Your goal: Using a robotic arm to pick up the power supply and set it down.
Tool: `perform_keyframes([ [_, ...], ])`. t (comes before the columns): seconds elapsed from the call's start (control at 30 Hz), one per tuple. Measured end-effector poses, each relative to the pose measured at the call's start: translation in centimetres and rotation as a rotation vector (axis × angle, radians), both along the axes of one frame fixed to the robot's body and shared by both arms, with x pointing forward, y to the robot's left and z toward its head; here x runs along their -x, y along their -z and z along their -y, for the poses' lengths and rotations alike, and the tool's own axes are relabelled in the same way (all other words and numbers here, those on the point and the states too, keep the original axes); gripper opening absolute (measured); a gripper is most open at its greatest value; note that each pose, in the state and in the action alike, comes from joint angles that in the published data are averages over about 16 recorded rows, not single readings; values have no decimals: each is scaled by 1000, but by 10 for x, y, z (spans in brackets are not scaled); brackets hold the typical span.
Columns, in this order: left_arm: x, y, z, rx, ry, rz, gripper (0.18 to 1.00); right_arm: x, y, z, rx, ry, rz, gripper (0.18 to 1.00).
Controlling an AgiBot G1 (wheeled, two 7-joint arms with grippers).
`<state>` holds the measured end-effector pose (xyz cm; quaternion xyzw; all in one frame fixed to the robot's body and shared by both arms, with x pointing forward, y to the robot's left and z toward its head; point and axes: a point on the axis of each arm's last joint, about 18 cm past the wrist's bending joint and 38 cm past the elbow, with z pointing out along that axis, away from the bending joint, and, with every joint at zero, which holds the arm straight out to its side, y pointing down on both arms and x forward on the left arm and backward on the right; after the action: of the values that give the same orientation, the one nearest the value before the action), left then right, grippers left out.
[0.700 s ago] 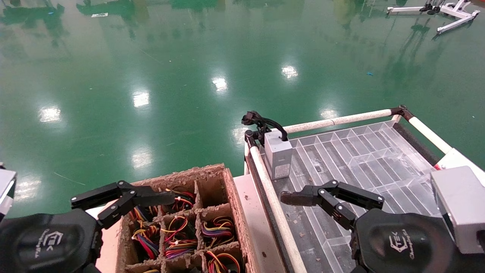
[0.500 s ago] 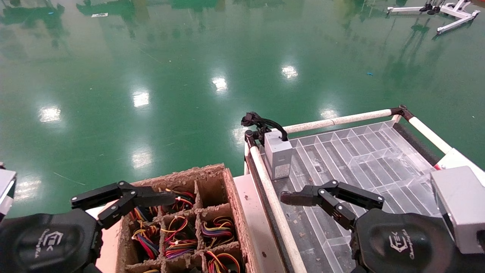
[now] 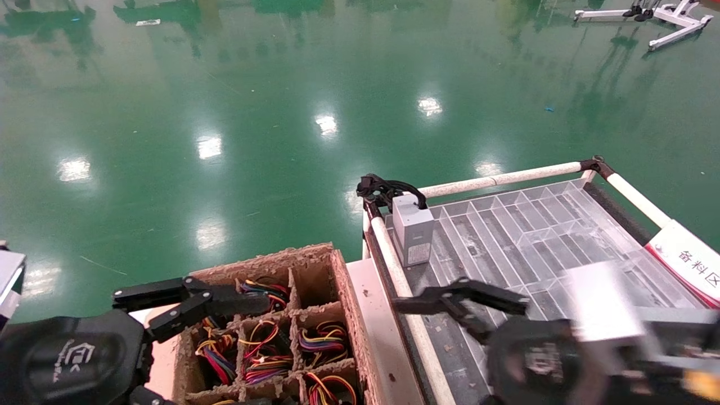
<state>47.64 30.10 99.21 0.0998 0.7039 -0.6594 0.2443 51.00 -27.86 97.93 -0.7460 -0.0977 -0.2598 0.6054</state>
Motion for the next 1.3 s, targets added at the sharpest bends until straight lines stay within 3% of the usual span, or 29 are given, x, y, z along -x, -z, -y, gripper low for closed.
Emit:
perform_keyframes([
  [0.33, 0, 0, 0, 0, 0, 0, 635, -55, 13, -44, 208, 58, 54, 1001],
  [0.63, 0, 0, 0, 0, 0, 0, 415, -89, 11, -87, 364, 64, 167, 1001],
  [0.83, 0, 0, 0, 0, 0, 0, 311, -106, 10, -108, 448, 78, 241, 998],
  [1.3, 0, 0, 0, 0, 0, 0, 200, -134, 13, -133, 558, 128, 315, 913],
])
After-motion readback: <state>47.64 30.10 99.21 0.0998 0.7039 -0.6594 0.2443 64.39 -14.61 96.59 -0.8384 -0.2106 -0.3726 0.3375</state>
